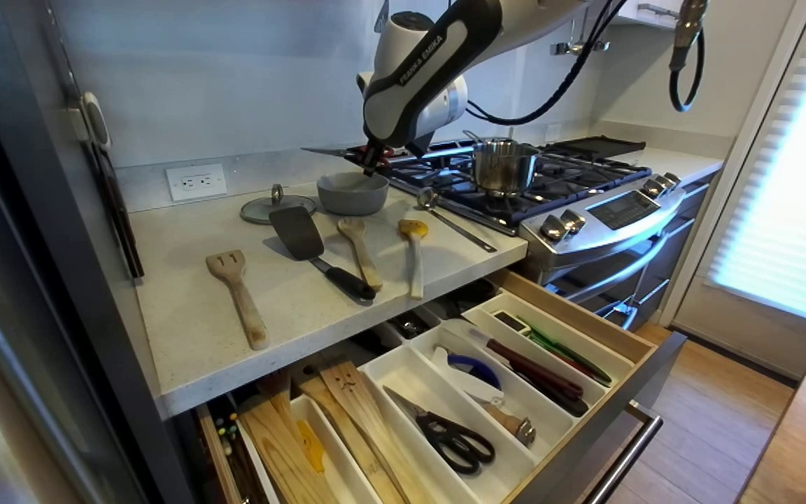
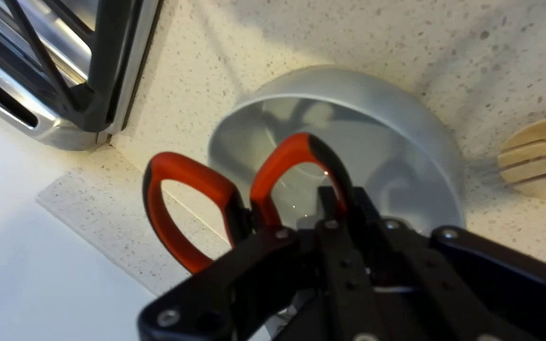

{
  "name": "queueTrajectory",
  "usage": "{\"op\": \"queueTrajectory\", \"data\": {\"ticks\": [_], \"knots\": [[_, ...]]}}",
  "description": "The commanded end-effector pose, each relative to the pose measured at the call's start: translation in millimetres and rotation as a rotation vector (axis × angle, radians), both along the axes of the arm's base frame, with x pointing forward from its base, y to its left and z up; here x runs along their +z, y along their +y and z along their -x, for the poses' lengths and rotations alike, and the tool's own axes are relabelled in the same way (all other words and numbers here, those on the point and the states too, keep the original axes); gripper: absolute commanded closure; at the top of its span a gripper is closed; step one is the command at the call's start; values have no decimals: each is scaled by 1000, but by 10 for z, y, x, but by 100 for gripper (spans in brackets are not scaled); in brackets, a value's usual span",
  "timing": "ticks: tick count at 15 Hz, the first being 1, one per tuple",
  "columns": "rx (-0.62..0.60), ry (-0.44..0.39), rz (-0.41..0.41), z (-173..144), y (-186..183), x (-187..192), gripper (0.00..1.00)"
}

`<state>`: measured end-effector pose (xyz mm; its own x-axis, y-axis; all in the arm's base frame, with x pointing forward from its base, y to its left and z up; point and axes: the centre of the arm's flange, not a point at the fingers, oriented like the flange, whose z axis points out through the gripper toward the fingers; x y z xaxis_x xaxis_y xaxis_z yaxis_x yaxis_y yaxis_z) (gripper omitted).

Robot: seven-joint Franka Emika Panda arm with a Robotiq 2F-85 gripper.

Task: Remove the scissors from the open drawer and put it in the grey bowl

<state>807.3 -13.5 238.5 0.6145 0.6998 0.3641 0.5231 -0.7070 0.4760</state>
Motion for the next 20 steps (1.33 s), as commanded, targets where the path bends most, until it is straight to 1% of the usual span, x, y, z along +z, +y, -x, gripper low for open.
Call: {"op": "queueTrajectory", "data": {"ticks": [1,3,4,5,6,9,11,12,13,14,16,17,18,20], "knots": [[17,19,-11,-423,-61,-148,97],[18,39,-15,-444,-60,-209,97],[19,45,-16,-445,-59,-240,65],[20,50,-17,-458,-62,-263,63],[18,52,-20,-472,-69,-279,57],[11,48,-24,-475,-88,-270,33],[4,2,-36,-381,-61,-86,19],[0,-14,-54,-302,-27,45,11],[-3,-25,-74,-140,27,205,5],[-13,-21,-91,-13,68,350,0],[-12,25,-154,353,118,557,0],[-19,46,-171,421,130,618,0],[-21,63,-214,477,138,652,0],[-72,105,-252,569,142,757,0]]}}
